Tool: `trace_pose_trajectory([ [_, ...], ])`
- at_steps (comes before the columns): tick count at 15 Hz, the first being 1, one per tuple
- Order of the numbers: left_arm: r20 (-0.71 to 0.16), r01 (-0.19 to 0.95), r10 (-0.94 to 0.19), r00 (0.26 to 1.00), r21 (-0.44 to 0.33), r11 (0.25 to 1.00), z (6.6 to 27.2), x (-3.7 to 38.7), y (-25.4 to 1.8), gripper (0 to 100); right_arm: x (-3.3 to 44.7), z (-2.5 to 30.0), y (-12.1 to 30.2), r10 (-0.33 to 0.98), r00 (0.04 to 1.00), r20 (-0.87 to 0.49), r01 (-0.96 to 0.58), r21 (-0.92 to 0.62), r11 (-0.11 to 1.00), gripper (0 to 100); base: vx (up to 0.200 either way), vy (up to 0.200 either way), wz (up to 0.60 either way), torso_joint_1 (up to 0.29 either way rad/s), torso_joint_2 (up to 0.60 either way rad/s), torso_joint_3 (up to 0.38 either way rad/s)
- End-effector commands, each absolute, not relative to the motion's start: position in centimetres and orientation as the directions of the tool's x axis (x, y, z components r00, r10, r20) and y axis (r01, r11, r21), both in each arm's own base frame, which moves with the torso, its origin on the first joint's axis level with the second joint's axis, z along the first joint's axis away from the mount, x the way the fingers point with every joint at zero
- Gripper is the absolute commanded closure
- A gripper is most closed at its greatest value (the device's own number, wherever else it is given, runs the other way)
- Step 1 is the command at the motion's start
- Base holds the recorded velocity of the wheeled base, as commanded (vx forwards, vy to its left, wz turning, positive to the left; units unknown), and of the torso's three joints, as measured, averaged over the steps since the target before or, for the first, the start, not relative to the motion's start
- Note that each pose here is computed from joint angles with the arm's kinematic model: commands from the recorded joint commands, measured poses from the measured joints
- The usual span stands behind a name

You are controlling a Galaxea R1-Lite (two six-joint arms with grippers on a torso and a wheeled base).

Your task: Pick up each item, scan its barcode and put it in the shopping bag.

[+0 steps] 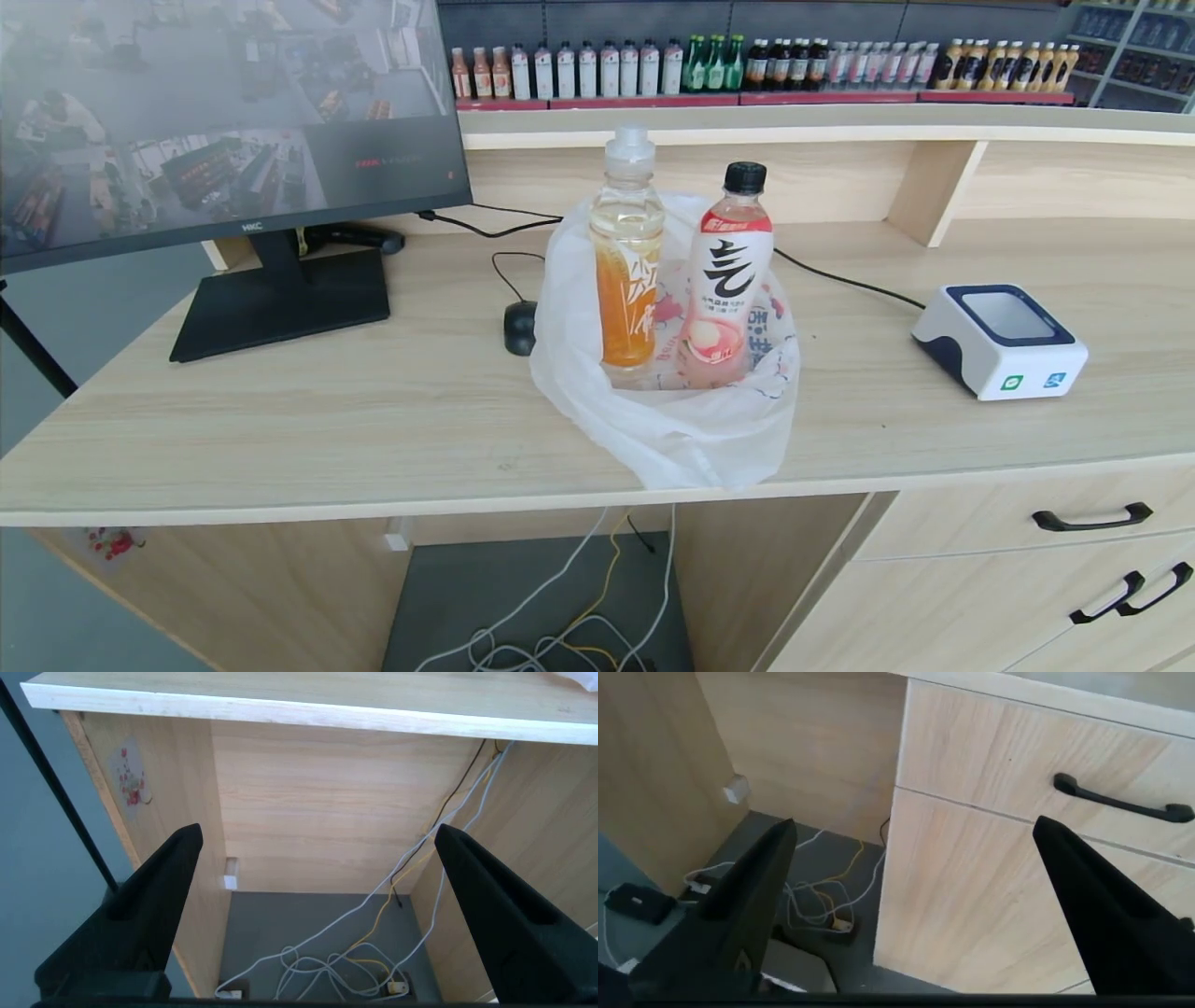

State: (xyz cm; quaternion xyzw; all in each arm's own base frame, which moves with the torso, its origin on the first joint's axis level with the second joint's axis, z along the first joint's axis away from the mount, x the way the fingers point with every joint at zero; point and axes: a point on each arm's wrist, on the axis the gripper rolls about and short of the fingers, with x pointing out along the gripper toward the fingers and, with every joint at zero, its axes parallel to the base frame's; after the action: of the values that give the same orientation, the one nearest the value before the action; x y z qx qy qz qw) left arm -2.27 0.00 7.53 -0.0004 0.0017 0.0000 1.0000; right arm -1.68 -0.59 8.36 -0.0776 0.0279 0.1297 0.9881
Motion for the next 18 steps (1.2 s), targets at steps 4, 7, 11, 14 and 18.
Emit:
trace_pose_trajectory([
  [4,-0.003,-0.002,0.002,1.0,-0.002,1.0,7.5,-2.3,0.0,0,-1.4,8.4,-0.2,0.019,0.993,-0.118,-0.034,-0.127,0.991,0,0.0,0.0,0.0,0.0,0.0,0.0],
  [7,-0.003,0.0,0.0,1.0,-0.002,1.0,7.5,-2.3,0.0,0,-1.8,8.4,-0.2,-0.02,0.998,-0.067,0.012,-0.115,0.993,0,0.0,0.0,0.0,0.0,0.0,0.0],
  [11,-0.003,0.0,0.0,1.0,-0.002,1.0,7.5,-2.3,0.0,0,-2.4,8.2,-0.2,-0.077,0.997,0.032,0.078,-0.062,0.995,0,0.0,0.0,0.0,0.0,0.0,0.0],
  [14,-0.003,0.0,0.0,1.0,-0.003,1.0,7.5,-2.3,0.0,0,-2.3,7.6,0.0,-0.003,1.0,0.003,0.003,-0.061,0.998,0,-0.067,0.0,0.0,0.001,0.0,0.001],
  [18,-0.003,0.0,0.0,1.0,-0.002,1.0,7.5,-2.3,0.0,0,-2.3,7.6,0.0,-0.003,1.0,0.003,0.003,-0.04,0.999,0,-0.15,0.0,0.0,0.01,0.0,-0.003],
])
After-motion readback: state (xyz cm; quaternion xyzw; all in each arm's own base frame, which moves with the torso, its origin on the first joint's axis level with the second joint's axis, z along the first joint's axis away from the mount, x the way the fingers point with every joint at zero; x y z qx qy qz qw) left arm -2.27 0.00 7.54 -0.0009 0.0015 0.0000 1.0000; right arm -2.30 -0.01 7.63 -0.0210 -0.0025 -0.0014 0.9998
